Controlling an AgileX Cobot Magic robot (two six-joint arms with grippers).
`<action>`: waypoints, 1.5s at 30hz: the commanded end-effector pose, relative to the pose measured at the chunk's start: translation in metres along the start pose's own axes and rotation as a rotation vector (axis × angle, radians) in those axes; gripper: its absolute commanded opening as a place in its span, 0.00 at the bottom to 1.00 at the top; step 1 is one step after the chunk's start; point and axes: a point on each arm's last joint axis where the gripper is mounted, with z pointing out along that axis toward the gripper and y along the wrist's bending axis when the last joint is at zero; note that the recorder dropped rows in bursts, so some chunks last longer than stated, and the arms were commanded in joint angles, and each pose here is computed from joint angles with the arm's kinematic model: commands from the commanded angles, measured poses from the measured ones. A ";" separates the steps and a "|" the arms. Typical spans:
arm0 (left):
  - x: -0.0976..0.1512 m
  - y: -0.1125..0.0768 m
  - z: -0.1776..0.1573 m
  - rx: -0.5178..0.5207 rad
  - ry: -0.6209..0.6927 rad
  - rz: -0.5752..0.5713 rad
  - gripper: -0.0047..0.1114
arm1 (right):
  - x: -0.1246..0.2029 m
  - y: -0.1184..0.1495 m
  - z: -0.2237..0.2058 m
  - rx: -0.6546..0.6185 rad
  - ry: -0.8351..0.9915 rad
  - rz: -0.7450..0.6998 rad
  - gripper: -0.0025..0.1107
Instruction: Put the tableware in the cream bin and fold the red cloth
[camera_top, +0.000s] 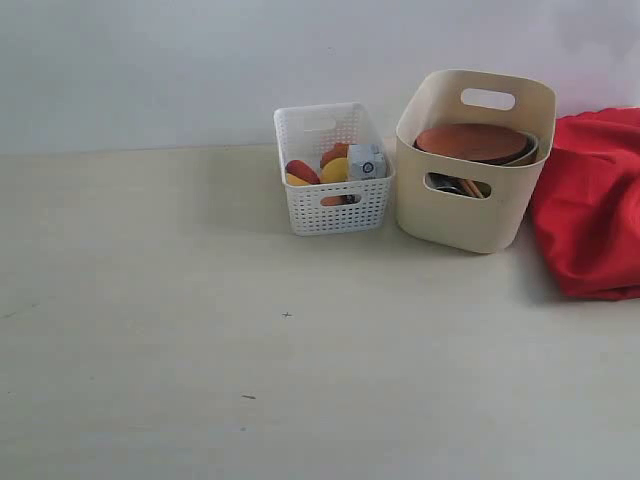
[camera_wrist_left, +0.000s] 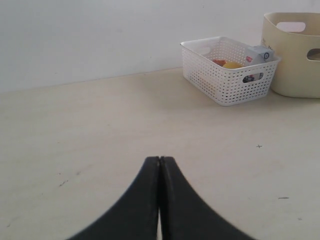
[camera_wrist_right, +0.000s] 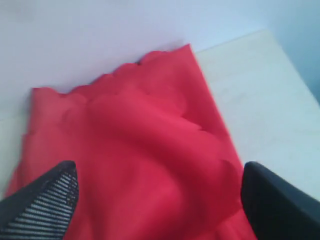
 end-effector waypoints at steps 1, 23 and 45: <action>0.000 0.000 0.000 -0.005 -0.014 0.002 0.04 | -0.007 0.027 -0.021 -0.191 0.017 -0.001 0.76; 0.000 0.000 0.000 -0.005 -0.014 0.002 0.04 | 0.047 0.124 0.030 -0.002 0.335 -0.183 0.70; 0.000 0.000 0.000 -0.005 -0.014 0.002 0.04 | 0.054 0.150 0.072 -0.171 0.165 -0.079 0.70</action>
